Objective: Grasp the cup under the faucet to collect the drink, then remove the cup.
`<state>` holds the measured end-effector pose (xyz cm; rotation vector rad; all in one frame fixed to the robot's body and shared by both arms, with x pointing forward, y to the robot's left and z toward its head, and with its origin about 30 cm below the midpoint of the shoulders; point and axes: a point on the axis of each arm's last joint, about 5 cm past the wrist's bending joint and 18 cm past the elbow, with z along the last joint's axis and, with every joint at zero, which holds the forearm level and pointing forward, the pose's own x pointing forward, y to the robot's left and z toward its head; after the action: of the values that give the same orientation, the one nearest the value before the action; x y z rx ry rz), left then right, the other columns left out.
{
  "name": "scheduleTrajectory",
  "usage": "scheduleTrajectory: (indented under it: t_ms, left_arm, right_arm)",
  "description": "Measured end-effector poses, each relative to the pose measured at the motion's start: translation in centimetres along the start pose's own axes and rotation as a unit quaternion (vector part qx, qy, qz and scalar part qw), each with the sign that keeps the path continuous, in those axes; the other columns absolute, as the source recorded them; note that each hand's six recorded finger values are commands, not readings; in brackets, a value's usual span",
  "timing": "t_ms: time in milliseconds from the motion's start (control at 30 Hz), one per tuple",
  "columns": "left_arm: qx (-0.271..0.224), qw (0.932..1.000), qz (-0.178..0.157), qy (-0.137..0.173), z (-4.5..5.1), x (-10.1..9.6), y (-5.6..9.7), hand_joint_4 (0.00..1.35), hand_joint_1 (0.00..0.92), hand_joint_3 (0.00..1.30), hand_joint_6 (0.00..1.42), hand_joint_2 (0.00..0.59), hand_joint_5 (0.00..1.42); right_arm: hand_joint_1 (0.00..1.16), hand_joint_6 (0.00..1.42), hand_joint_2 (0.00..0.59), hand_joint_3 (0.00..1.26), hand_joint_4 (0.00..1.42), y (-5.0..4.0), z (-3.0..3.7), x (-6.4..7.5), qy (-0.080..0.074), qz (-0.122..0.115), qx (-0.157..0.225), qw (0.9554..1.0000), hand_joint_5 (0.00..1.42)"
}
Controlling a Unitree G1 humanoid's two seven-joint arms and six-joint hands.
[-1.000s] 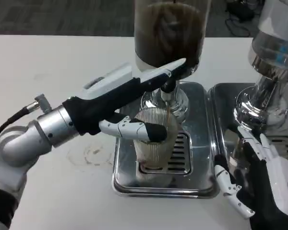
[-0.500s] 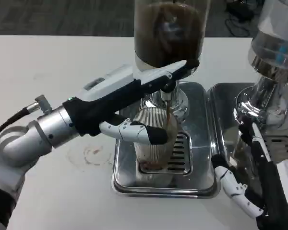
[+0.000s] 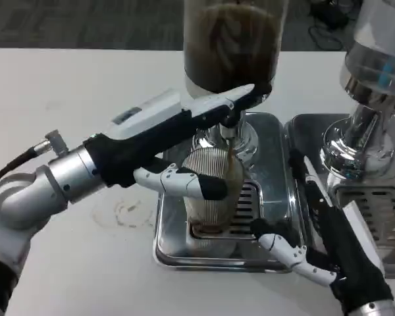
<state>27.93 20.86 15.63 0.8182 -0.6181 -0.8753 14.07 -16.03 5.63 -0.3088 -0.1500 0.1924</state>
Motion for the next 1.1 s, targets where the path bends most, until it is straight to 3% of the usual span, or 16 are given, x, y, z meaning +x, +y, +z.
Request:
scheduleTrajectory:
  t_ms: [133,367,1100]
  left_arm:
    - [0.002,1.0000,0.000,-0.001,0.08,0.0,0.1,0.00,0.000,0.04,0.07,0.044,0.05]
    - [0.004,1.0000,-0.001,0.001,0.13,-0.1,0.2,0.00,0.000,0.05,0.07,0.044,0.05]
    - [0.005,0.9999,-0.004,0.010,0.07,-0.5,0.3,0.00,0.000,0.05,0.07,0.044,0.06]
  right_arm:
    - [0.68,0.00,0.183,0.00,0.00,-0.20,0.02,0.9,-0.003,0.028,-0.009,0.9996,0.00]
    - [0.69,0.00,0.182,0.00,0.00,-0.23,0.13,1.8,0.001,0.041,-0.017,0.9990,0.00]
    - [0.64,0.00,0.198,0.00,0.00,0.85,-0.38,3.9,0.010,0.043,0.020,0.9988,0.00]
